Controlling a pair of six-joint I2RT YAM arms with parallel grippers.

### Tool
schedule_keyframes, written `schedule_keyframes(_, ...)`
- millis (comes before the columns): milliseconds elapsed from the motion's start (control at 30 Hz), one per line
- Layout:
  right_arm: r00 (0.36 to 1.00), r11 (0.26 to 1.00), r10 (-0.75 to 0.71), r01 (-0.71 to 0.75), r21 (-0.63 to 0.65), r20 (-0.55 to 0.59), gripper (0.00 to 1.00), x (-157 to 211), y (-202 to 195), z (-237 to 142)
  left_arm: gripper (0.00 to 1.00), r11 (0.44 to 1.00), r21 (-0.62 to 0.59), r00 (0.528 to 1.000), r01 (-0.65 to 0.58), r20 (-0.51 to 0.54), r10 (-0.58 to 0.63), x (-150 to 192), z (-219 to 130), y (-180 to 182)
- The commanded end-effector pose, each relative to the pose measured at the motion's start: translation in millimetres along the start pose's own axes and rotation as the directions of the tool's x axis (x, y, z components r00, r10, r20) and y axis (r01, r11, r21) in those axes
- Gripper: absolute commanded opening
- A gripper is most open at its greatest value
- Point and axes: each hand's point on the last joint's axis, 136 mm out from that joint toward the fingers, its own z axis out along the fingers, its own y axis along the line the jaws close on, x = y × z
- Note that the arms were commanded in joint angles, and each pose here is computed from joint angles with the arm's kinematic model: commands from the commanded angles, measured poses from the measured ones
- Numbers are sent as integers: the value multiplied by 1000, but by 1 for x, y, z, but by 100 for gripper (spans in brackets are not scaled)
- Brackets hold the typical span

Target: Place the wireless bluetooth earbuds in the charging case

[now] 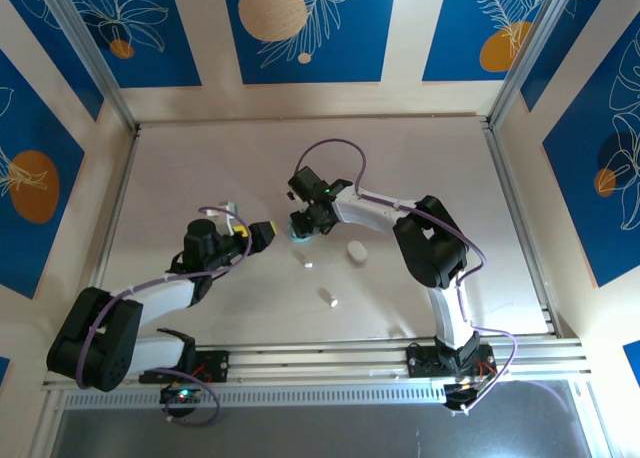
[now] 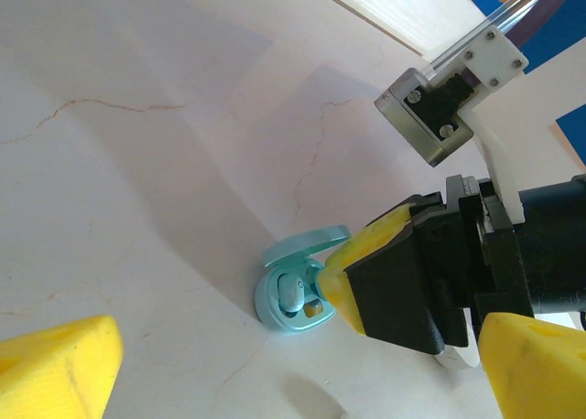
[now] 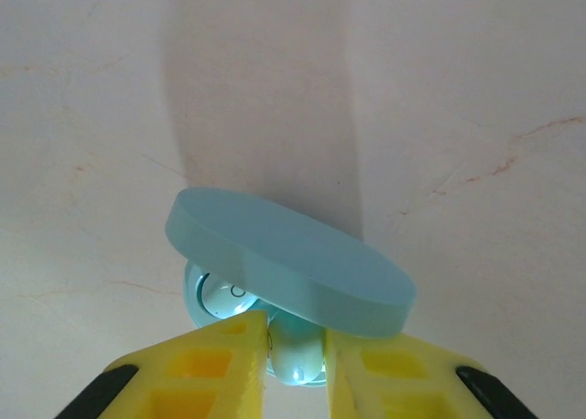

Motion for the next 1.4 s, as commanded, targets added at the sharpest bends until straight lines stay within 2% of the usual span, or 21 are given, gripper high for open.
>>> schedule_keyframes(0,1000,1000,-16,16,4,11,26,-6,4,-9,100,1000,27,1000,-12,18,12,-5,-2,-4)
schedule_keyframes(400,999,1000,-2,2,-5,32,26,-8,7,-20,99,1000,29,1000,-12,18,11,-5,-2,-4)
schedule_keyframes(700,998,999,30,-29,-14,54,14,-10,6,-25,100,1000,26,1000,-13,18,12,-4,-2,-3)
schedule_keyframes(833,998,999,44,-44,-11,46,5,-9,3,-21,100,1000,27,1000,-16,19,16,-4,-3,-4)
schedule_keyframes(1367,998,998,62,-62,-11,7,3,-3,-2,-2,100,1000,27,1000,-15,18,15,-5,-2,-4)
